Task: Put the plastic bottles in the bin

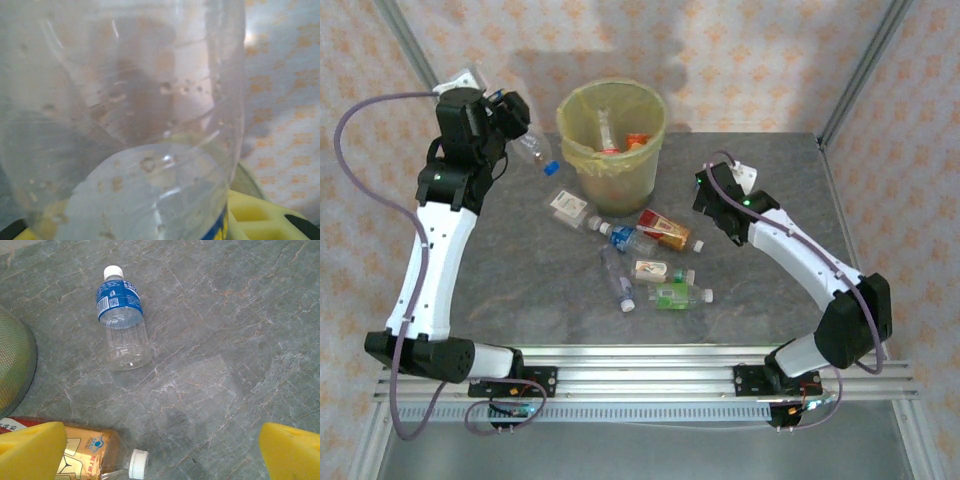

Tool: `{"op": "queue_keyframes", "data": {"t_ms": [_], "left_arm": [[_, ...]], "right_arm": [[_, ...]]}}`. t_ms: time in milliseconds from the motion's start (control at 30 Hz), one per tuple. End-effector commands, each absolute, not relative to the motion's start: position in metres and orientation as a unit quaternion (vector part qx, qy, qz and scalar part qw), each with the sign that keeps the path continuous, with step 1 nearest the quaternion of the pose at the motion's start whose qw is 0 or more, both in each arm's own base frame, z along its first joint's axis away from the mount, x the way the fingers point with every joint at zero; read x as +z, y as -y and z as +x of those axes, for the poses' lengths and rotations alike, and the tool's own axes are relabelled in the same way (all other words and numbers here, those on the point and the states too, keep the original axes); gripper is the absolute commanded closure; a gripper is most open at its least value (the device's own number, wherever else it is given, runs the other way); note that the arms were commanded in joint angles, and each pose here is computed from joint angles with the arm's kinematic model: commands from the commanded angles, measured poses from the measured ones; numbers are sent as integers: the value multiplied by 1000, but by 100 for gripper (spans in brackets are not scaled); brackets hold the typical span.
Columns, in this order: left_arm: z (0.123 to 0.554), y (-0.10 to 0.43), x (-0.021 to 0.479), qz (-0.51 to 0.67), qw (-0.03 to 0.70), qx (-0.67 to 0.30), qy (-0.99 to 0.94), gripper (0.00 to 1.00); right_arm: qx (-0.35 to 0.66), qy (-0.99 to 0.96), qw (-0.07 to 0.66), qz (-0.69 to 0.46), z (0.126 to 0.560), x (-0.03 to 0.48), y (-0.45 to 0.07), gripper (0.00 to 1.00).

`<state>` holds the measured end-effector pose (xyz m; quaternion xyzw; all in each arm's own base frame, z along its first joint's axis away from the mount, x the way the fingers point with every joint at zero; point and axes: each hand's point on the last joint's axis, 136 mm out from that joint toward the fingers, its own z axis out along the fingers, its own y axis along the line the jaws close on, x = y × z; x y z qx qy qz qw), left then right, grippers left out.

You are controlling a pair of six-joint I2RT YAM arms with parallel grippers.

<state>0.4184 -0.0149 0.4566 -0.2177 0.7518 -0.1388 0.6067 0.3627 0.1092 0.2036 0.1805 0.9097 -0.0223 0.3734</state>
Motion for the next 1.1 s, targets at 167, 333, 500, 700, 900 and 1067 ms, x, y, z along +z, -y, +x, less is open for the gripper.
{"op": "queue_keyframes", "data": {"t_ms": [167,333,500,700,900,1067], "left_arm": [[470,51,492,-127,661,-125,-728,68],[509,61,487,-102,671,-111,-726,68],[544,78,476,-71,663,-115,-736,68],[580,97,459,-35,649,-103,-753,68],[603,113,438,5,643,-77,-762,66],[609,123,416,32,624,-58,-779,63]], "right_arm": [[-19,-906,375,197,364,201,-107,1],[-17,-908,371,195,365,198,-108,1],[-19,-909,368,193,364,197,-108,1],[-21,-911,364,191,365,193,-109,1],[-25,-915,357,183,368,190,-112,1],[-30,-914,360,182,368,192,-111,1]]}}
